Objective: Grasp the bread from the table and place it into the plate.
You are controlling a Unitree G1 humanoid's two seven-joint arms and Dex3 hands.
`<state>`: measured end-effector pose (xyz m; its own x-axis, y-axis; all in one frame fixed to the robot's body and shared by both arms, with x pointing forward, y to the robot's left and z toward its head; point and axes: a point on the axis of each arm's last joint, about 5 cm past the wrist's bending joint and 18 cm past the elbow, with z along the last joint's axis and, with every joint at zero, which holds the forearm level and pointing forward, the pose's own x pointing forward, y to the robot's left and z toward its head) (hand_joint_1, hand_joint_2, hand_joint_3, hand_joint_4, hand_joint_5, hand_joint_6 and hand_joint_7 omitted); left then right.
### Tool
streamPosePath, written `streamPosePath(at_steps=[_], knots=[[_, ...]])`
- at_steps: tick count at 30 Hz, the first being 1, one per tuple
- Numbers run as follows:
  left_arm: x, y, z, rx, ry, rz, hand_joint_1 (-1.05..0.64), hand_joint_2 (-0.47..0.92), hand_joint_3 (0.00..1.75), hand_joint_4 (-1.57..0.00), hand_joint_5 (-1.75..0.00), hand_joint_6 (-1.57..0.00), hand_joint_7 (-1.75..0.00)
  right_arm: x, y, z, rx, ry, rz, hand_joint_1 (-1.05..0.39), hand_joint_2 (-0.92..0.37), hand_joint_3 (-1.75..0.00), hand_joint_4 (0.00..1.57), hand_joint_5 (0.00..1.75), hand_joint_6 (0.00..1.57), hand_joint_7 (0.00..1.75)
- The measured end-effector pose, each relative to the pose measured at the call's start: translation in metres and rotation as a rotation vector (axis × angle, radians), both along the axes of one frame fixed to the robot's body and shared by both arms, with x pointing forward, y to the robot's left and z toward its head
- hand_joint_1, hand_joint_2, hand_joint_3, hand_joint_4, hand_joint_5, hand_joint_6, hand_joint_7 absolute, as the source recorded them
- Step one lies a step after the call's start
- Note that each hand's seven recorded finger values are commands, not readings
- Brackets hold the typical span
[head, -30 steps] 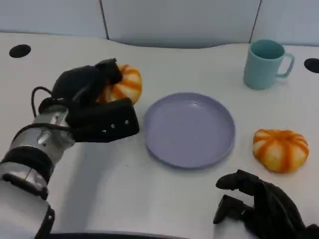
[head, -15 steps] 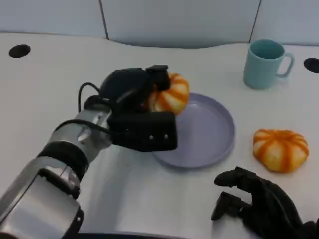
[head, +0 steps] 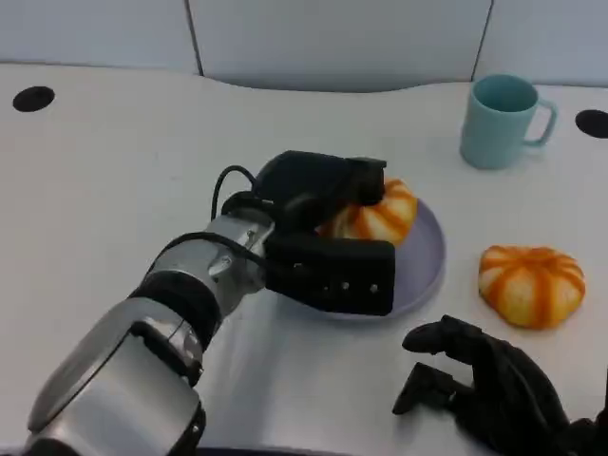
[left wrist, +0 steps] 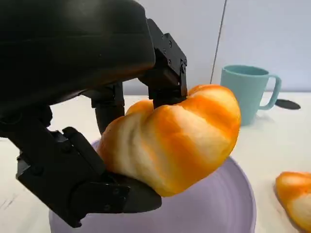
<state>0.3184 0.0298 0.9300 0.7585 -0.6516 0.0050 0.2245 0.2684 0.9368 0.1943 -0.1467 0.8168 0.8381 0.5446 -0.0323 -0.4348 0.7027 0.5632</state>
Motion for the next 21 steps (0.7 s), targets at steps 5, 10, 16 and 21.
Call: streamPosePath(at_steps=[5, 10, 16, 21], knots=[[-0.0003, -0.0003, -0.0014, 0.021, 0.006, 0.006, -0.23, 0.4, 1.16, -0.97, -1.75, -0.79, -1.75, 0.0002, 0.0012, 0.0003, 0.001, 0.003, -0.002, -0.53, -0.92, -0.34, 0.77, 1.24, 0.8, 0.84], [-0.0006, -0.0005, -0.0021, 0.044, 0.009, 0.001, -0.41, 0.54, 0.81, -0.83, -1.75, -0.61, -1.75, 0.0001, 0.003, 0.0002, 0.017, 0.01, 0.0, -0.54, -0.92, -0.34, 0.78, 1.22, 0.81, 0.84], [0.0008, -0.0015, -0.0008, 0.131, -0.025, 0.003, -0.56, 0.84, 0.24, -0.35, -1.74, -0.23, -1.68, -0.0001, 0.0033, 0.0003, 0.022, 0.011, -0.003, -0.53, -0.92, -0.34, 0.78, 1.22, 0.81, 0.83], [0.0024, -0.0021, 0.0016, 0.179, -0.01, 0.006, -0.76, 0.92, 0.24, -0.02, -1.27, -0.01, -1.18, -0.0003, 0.0034, -0.0002, 0.023, 0.008, -0.005, -0.53, -0.92, -0.34, 0.79, 1.21, 0.81, 0.83]])
